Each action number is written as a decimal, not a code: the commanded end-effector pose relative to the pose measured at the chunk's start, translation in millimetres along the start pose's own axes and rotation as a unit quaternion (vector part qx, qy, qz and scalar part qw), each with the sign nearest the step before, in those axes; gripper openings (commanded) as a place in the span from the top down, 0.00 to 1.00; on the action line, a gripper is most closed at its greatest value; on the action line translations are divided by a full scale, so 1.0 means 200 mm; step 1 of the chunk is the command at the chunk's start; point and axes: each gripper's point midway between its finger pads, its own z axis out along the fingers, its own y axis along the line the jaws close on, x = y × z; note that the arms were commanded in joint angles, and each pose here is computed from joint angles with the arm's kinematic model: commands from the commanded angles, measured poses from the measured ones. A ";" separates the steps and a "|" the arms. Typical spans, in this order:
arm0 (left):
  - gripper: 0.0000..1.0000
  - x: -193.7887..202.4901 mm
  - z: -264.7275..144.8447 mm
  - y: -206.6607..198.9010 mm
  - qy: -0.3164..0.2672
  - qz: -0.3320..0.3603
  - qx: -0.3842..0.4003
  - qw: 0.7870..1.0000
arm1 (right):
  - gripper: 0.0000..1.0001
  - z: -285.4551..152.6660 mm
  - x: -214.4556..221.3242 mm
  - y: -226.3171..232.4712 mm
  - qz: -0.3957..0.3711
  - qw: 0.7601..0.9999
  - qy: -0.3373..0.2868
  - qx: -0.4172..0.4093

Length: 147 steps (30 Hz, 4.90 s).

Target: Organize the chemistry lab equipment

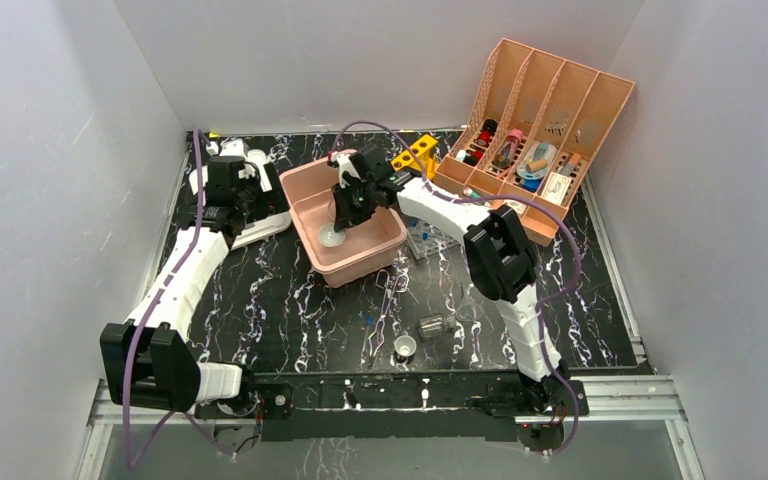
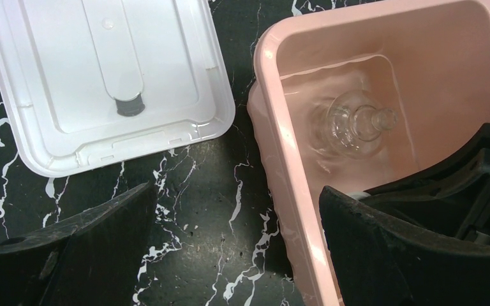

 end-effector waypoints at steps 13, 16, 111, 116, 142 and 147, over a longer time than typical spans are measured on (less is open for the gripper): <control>0.02 -0.05 -0.02 -0.01 -0.014 0.007 0.000 1.000 | 0.99 0.10 -0.05 -0.02 -0.043 0.999 0.011 0.020; 0.02 -0.05 -0.02 -0.01 -0.013 0.007 0.000 1.000 | 1.00 0.12 -0.03 -0.04 -0.040 0.999 0.020 0.028; 0.27 1.41 -0.57 -1.05 0.209 0.309 0.287 0.883 | 0.55 -1.43 0.33 -0.35 0.067 0.935 -0.203 0.284; 0.32 1.47 -0.55 -1.05 0.224 0.313 0.289 0.876 | 0.55 -1.42 0.34 -0.35 0.067 0.935 -0.200 0.285; 0.38 1.67 -0.54 -1.00 0.258 0.318 0.286 0.867 | 0.56 -1.42 0.34 -0.38 0.068 0.934 -0.196 0.290; 0.48 1.66 -0.54 -1.00 0.255 0.319 0.287 0.867 | 0.56 -1.42 0.34 -0.38 0.069 0.935 -0.196 0.288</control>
